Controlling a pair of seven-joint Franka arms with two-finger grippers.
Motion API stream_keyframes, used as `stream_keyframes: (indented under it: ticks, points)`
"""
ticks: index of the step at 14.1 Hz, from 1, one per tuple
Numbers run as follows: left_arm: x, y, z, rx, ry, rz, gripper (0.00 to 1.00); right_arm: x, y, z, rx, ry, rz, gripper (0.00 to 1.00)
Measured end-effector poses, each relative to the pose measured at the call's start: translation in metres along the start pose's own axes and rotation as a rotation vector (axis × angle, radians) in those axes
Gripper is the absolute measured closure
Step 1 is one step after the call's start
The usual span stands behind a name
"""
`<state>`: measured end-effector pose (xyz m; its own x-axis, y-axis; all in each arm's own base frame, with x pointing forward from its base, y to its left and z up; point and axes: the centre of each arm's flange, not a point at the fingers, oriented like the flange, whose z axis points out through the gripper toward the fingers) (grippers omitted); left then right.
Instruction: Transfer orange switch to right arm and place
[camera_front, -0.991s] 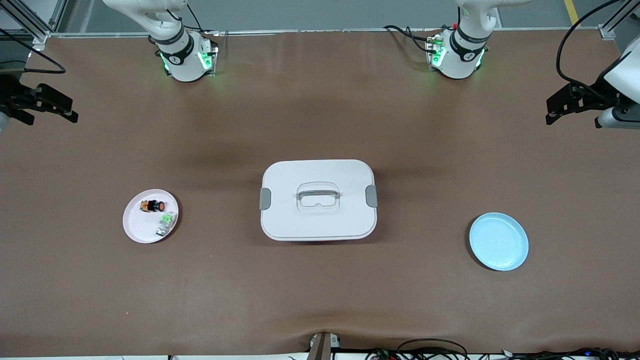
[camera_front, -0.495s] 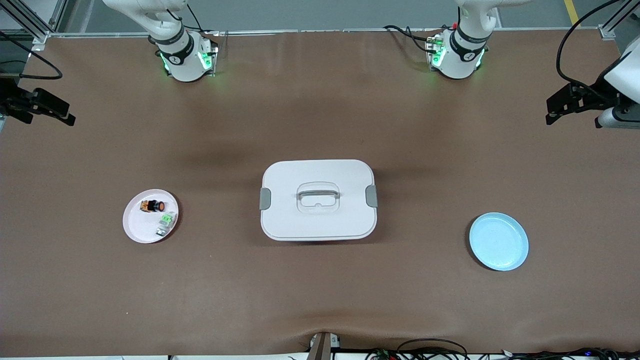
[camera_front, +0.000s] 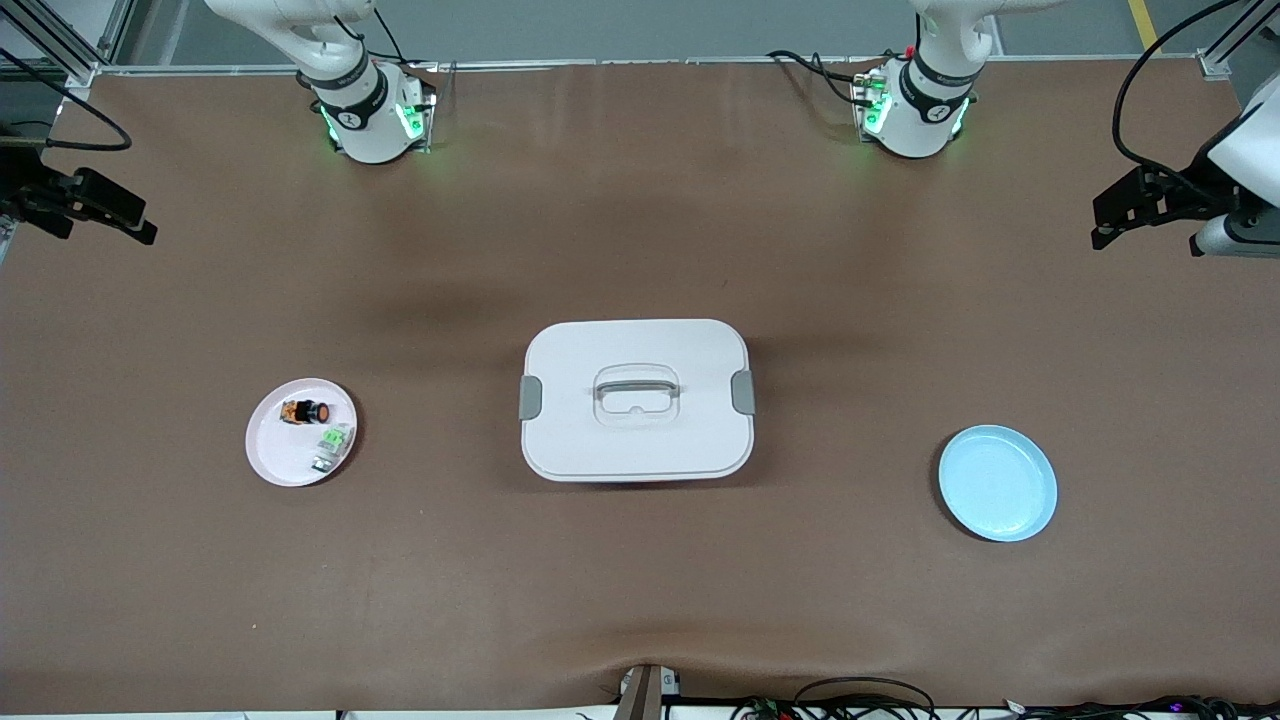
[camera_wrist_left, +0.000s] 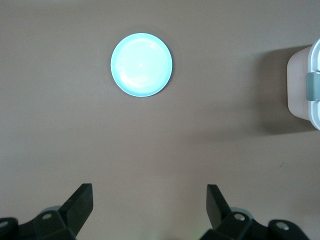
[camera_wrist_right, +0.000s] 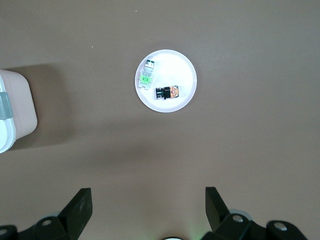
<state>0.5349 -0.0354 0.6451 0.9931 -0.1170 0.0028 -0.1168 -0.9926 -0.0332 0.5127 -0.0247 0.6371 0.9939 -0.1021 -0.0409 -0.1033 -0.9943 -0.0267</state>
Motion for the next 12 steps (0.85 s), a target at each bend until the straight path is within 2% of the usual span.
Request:
stream_keyframes:
  ticks: [5,12]
  points:
    - [-0.0005,0.0022,-0.0027,0.000,0.001,-0.073,0.00,-0.0004,0.0016,0.0023,0.001,0.000,0.004,0.00]
    - [-0.0005,0.0027,-0.0046,0.000,0.004,-0.073,0.00,-0.0004,0.0022,0.0020,0.001,0.000,0.004,0.00]
